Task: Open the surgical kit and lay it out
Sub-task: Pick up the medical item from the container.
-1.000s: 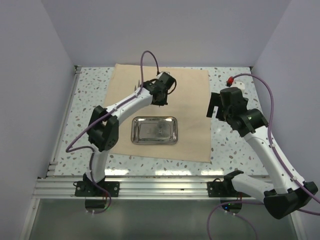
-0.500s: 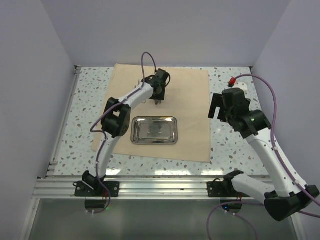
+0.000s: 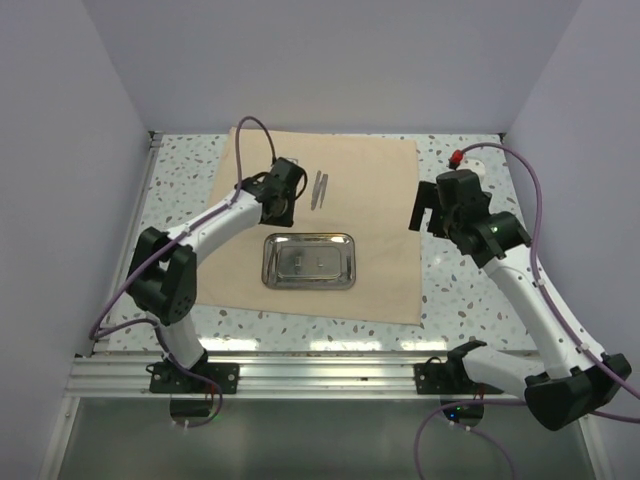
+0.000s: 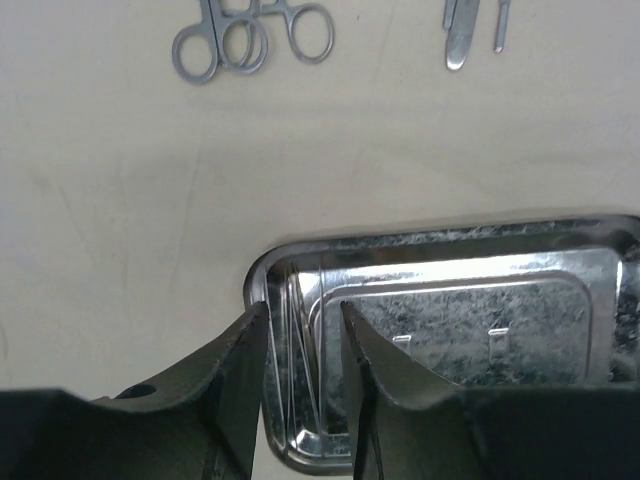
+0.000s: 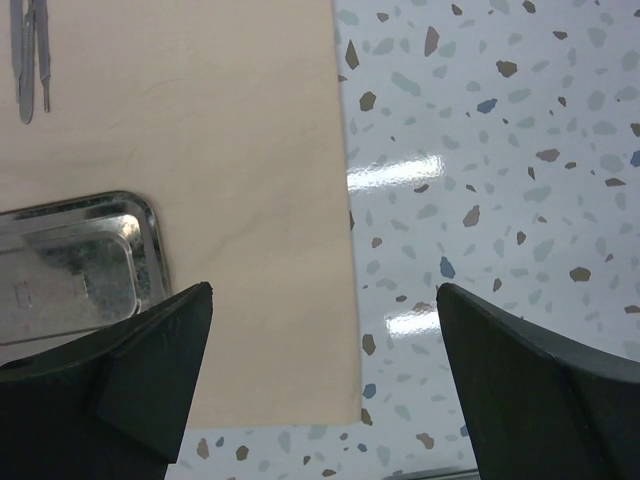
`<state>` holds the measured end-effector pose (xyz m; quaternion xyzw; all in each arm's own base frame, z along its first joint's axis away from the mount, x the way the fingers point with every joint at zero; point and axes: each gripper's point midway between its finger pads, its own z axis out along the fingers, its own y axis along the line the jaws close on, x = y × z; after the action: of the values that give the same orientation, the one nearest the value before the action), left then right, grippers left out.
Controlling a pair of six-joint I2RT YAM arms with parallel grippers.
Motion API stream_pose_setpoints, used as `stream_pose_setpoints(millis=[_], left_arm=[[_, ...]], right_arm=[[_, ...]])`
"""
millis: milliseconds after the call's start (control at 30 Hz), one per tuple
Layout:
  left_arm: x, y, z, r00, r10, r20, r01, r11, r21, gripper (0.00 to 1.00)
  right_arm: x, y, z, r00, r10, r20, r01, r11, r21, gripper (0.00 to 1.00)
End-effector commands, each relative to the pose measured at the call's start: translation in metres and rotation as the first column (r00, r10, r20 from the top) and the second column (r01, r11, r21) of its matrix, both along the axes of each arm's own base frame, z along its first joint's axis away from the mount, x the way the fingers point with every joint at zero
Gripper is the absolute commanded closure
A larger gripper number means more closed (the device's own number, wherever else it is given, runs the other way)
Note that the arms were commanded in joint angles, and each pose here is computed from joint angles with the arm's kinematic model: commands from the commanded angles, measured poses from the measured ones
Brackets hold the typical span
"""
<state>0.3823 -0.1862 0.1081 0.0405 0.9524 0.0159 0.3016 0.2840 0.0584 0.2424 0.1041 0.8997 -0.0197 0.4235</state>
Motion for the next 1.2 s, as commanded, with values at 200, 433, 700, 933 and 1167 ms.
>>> stream_pose_setpoints(millis=[200, 433, 700, 933, 1167], left_arm=[[-0.024, 0.006, -0.037, 0.998, -0.028, -0.053, 0.027, 1.000, -0.005, 0.65], [-0.019, -0.001, -0.043, 0.997, -0.041, -0.066, 0.039, 0.999, -0.025, 0.66], [-0.023, -0.004, -0.062, 0.993, -0.053, -0.107, 0.050, 0.998, -0.026, 0.68], [-0.023, -0.006, -0.077, 0.989, -0.061, -0.132, 0.059, 0.998, -0.023, 0.70], [-0.027, -0.006, -0.093, 0.984, -0.059, -0.170, 0.056, 0.998, -0.024, 0.83]], right_arm=[[0.017, 0.011, 0.009, 0.998, 0.015, 0.053, -0.017, 0.999, 0.041, 0.02], [0.011, 0.007, 0.003, 0.999, 0.005, 0.038, -0.006, 0.999, 0.033, 0.02], [0.009, 0.003, 0.000, 0.999, -0.010, 0.033, 0.009, 1.000, 0.022, 0.02], [0.012, 0.004, -0.002, 1.000, -0.013, 0.023, 0.013, 1.000, 0.014, 0.02], [0.017, 0.005, -0.001, 1.000, -0.013, 0.022, 0.013, 1.000, 0.012, 0.02]])
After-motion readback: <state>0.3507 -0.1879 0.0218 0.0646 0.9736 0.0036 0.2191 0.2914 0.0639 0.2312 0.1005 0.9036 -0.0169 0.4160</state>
